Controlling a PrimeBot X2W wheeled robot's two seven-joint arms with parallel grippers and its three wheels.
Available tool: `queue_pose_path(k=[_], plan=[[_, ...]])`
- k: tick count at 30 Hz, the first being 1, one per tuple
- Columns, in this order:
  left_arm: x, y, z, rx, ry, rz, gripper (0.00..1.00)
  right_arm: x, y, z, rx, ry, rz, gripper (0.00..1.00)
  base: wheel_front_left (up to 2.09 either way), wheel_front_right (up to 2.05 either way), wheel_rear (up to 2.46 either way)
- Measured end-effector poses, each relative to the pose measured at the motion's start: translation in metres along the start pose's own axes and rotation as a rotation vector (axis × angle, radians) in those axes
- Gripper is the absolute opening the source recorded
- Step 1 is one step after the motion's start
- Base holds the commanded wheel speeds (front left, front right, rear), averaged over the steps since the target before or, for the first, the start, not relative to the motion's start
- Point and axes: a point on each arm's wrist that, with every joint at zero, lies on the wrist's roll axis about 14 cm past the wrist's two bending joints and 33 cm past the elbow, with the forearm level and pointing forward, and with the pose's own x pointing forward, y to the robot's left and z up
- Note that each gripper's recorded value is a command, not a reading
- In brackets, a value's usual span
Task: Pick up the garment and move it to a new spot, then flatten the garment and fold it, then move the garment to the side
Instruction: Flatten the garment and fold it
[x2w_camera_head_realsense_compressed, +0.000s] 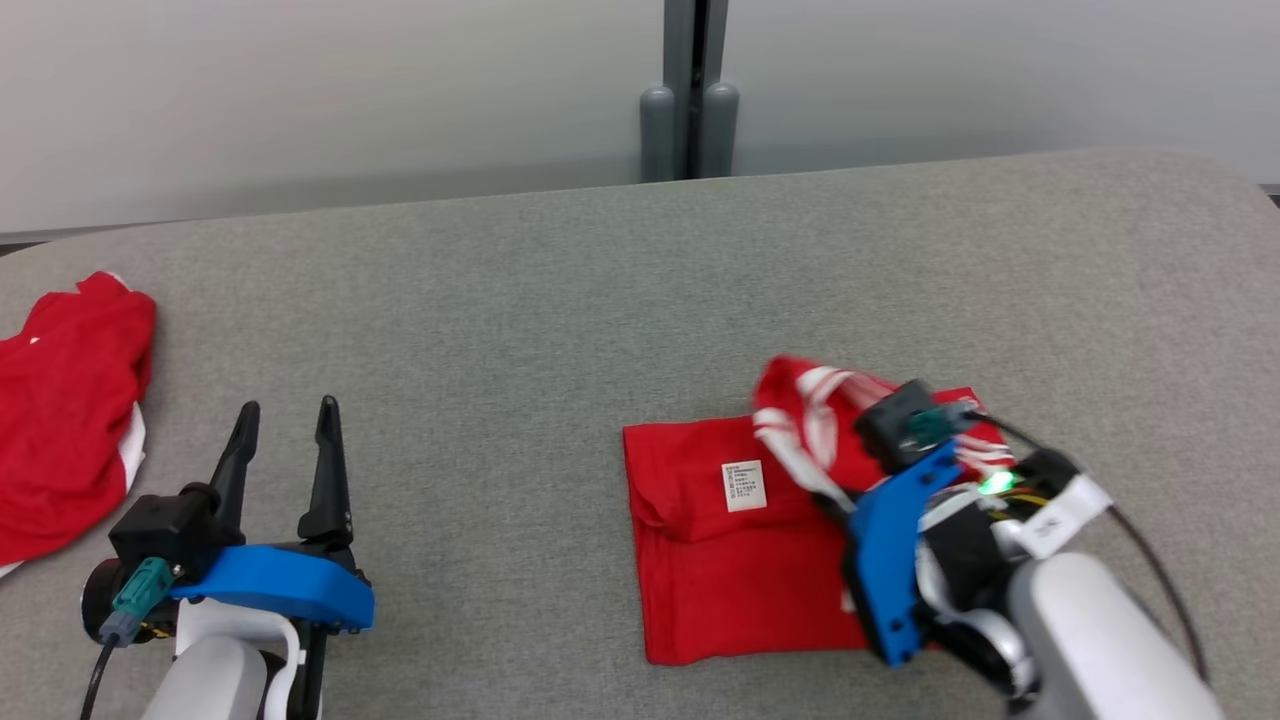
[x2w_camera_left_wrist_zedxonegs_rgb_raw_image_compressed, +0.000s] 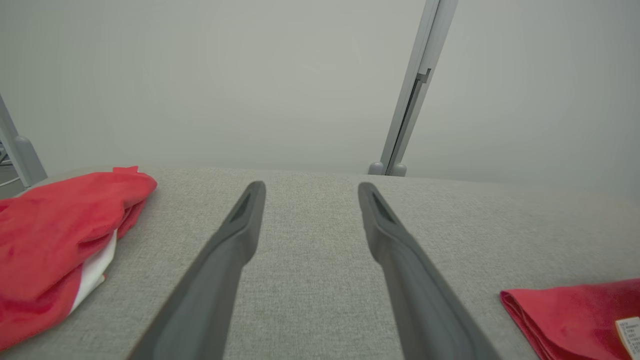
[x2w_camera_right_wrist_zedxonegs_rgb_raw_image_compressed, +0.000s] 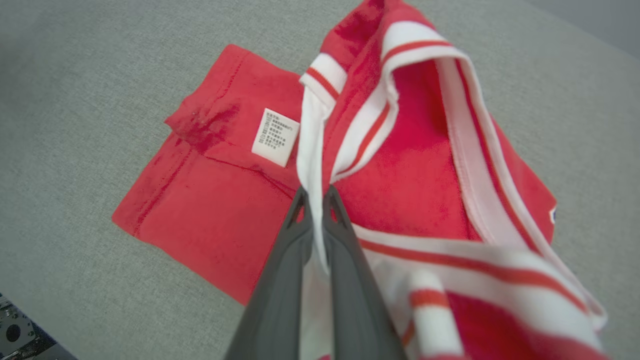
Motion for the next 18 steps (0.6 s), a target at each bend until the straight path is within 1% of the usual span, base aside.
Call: queue_pose_path(k=[3, 6, 8, 11, 12, 13, 14, 16, 18], plan=[[-0.001, 0.000, 0.002, -0.004, -0.006, 0.003, 1.00, 0.016, 0.038, 0.003, -0.028, 0.007, 0.096, 0.00, 0.00, 0.00, 0.00], [-0.004, 0.003, 0.001, -0.004, -0.002, 0.010, 1.00, 0.030, 0.065, 0.006, -0.044, 0.011, 0.160, 0.00, 0.00, 0.00, 0.00], [-0.006, 0.005, 0.001, -0.003, -0.003, 0.015, 1.00, 0.037, 0.075, 0.005, -0.055, 0.021, 0.183, 0.00, 0.00, 0.00, 0.00], [-0.009, 0.009, 0.001, -0.003, -0.001, 0.027, 1.00, 0.047, 0.080, 0.006, -0.067, 0.030, 0.193, 0.00, 0.00, 0.00, 0.00], [-0.010, 0.011, 0.000, -0.002, 0.001, 0.031, 1.00, 0.049, 0.081, 0.004, -0.068, 0.040, 0.194, 0.08, 0.00, 0.00, 0.00], [-0.011, 0.012, 0.000, -0.002, 0.003, 0.035, 1.00, 0.051, 0.082, 0.002, -0.071, 0.043, 0.194, 0.32, 0.00, 0.00, 0.00], [-0.012, 0.013, -0.001, -0.003, 0.005, 0.038, 1.00, 0.053, 0.082, 0.002, -0.071, 0.043, 0.194, 1.00, 0.00, 0.00, 0.00], [-0.012, 0.014, -0.001, -0.003, 0.006, 0.042, 1.00, 0.054, 0.082, 0.004, -0.056, 0.034, 0.199, 1.00, 0.00, 0.00, 0.00], [-0.013, 0.014, -0.001, -0.004, 0.007, 0.043, 1.00, 0.051, 0.084, 0.016, -0.016, -0.019, 0.218, 1.00, 0.00, 0.00, 0.00]])
